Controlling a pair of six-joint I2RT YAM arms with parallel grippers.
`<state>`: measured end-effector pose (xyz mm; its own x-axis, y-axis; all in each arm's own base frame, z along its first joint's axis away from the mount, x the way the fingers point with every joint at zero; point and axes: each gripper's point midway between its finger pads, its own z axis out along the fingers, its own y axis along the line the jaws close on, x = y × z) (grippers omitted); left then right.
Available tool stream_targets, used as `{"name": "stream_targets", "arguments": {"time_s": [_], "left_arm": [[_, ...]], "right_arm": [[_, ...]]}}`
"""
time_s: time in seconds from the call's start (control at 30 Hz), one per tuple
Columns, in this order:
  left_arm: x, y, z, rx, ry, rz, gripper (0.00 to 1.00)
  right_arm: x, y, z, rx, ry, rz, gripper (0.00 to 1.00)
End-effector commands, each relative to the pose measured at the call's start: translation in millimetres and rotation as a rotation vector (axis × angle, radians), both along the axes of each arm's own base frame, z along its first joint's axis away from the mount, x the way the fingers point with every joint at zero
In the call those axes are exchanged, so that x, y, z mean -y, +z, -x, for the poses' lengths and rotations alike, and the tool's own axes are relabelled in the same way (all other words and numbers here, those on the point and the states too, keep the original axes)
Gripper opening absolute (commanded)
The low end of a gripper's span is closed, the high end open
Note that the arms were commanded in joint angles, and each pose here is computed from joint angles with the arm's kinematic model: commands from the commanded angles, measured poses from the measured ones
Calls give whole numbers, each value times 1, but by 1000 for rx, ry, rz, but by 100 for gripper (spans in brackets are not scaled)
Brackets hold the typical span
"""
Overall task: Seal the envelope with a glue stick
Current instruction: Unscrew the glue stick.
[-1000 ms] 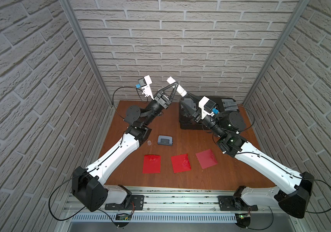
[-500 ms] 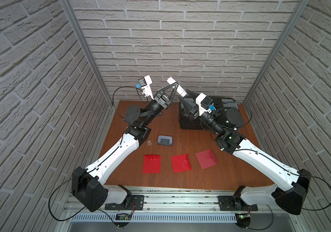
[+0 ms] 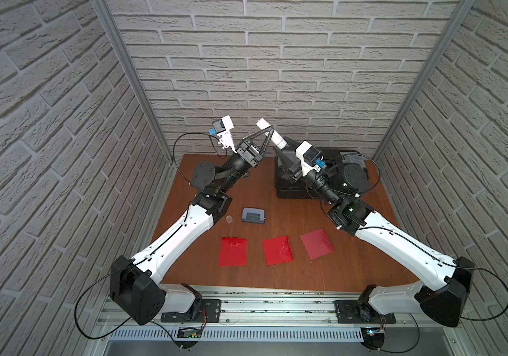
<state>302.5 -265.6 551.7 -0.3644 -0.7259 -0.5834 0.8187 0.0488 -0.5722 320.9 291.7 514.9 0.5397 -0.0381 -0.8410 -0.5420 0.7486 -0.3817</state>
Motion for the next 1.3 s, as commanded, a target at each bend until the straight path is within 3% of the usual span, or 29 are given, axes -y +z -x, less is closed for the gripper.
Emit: {"name": "stream_targets", "arguments": {"time_s": [0.0, 0.2, 0.33, 0.57, 0.73, 0.8, 0.9, 1.03, 1.17, 1.27], "left_arm": [[-11, 19, 19, 74, -10, 41, 0], [-11, 20, 21, 92, -12, 31, 0], [-17, 31, 30, 210, -15, 7, 0], [-34, 68, 67, 608, -87, -18, 0], [-31, 80, 81, 750, -166, -48, 0], [-28, 81, 85, 780, -177, -65, 0], [-29, 84, 86, 788, -170, -65, 0], [-29, 80, 78, 736, -130, -87, 0], [-31, 71, 58, 604, -24, -115, 0], [-38, 62, 43, 485, 77, -115, 0]], "right_arm": [[4, 19, 4, 37, -10, -31, 35], [4, 22, 11, 28, 28, -53, 22], [7, 28, 23, -53, 120, -139, 15], [14, 57, 79, -256, 540, -439, 5], [8, 76, 112, -400, 833, -499, 5], [7, 81, 123, -403, 912, -497, 5], [9, 83, 126, -387, 942, -513, 8], [11, 77, 117, -367, 834, -495, 24], [14, 64, 101, -327, 658, -427, 46], [17, 57, 96, -239, 537, -345, 52]]}}
